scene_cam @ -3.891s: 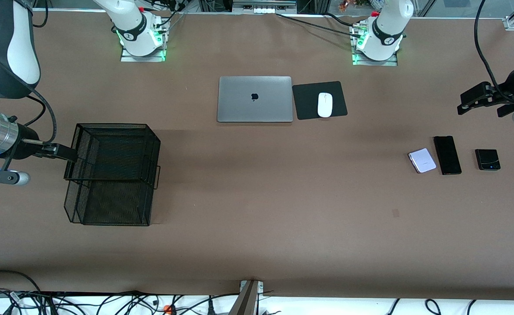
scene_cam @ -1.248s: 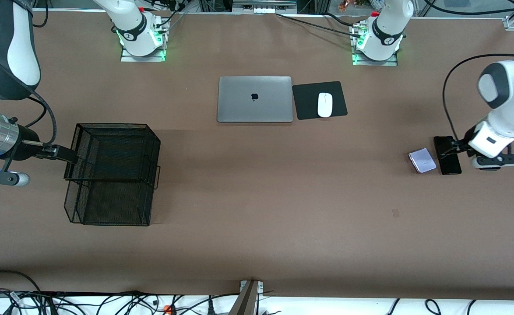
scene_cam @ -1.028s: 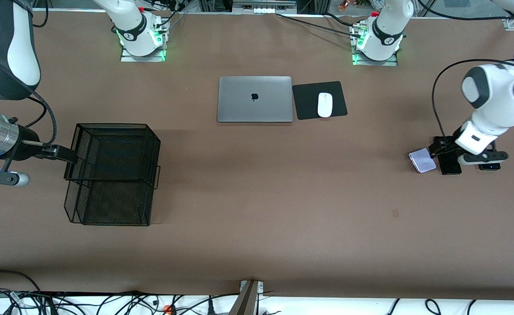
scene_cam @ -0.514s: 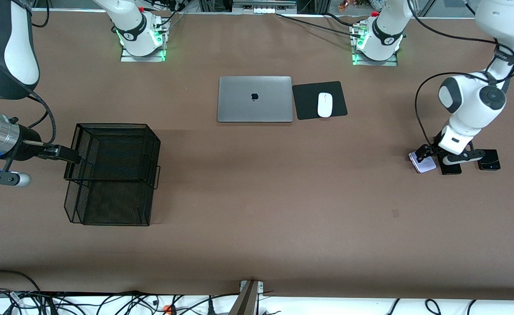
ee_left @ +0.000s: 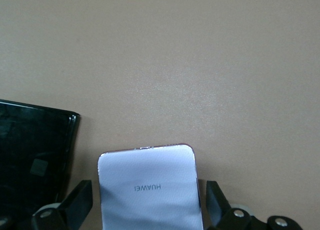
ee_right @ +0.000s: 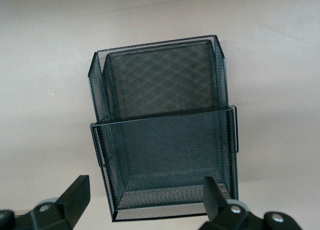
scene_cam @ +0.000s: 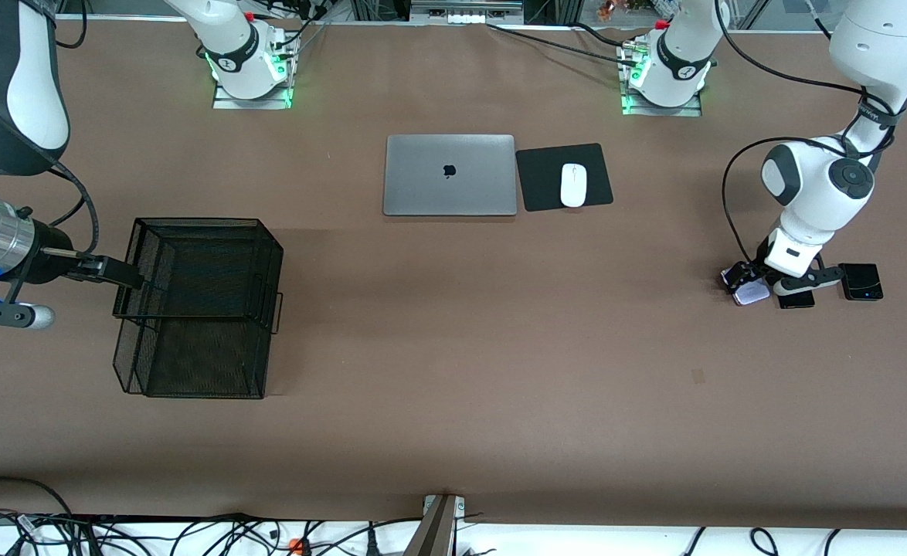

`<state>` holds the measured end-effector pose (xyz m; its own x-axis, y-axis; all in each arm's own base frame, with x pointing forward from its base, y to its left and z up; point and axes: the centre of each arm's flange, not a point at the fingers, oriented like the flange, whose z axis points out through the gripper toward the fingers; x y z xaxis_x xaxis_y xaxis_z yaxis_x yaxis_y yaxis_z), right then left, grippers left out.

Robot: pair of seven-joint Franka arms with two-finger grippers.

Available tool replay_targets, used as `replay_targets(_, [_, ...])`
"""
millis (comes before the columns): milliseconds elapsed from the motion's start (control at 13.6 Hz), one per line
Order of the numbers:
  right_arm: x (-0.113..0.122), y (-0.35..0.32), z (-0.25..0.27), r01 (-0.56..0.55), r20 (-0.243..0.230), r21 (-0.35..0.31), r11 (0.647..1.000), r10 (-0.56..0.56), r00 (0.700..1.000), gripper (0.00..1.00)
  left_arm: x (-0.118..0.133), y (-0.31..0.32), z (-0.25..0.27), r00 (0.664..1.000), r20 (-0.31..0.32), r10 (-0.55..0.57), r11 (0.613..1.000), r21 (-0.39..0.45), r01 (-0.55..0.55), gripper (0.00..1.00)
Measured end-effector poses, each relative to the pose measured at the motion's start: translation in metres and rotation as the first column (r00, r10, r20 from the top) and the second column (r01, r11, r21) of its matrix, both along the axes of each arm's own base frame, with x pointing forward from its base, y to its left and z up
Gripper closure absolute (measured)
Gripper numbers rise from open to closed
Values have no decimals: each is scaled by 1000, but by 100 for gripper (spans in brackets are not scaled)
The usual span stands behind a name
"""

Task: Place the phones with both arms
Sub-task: 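Lower the left gripper onto the white phone and grasp it, then carry the white phone to the table middle and release it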

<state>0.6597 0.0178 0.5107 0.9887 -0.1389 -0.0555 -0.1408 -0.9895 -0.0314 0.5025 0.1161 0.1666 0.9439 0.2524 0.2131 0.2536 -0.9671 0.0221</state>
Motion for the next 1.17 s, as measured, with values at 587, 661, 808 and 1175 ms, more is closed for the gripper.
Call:
replay_targets(587, [0,0,0,0,0,0,1000,0,1000,0,-2,-1,-11,1000,2,18,1000,-7,-18,1])
replay_targets(661, [0,0,0,0,0,0,1000,0,1000,0,-1,0,-10,1000,6,29,1000,-8,-29,4])
replay_targets(808, [0,0,0,0,1,0,1000,0,1000,0,0,0,-7,999,16,49,999,-10,-49,15])
replay_targets(1175, [0,0,0,0,0,1,1000,0,1000,0,6,0,-5,994,24,102,995,-24,-102,15])
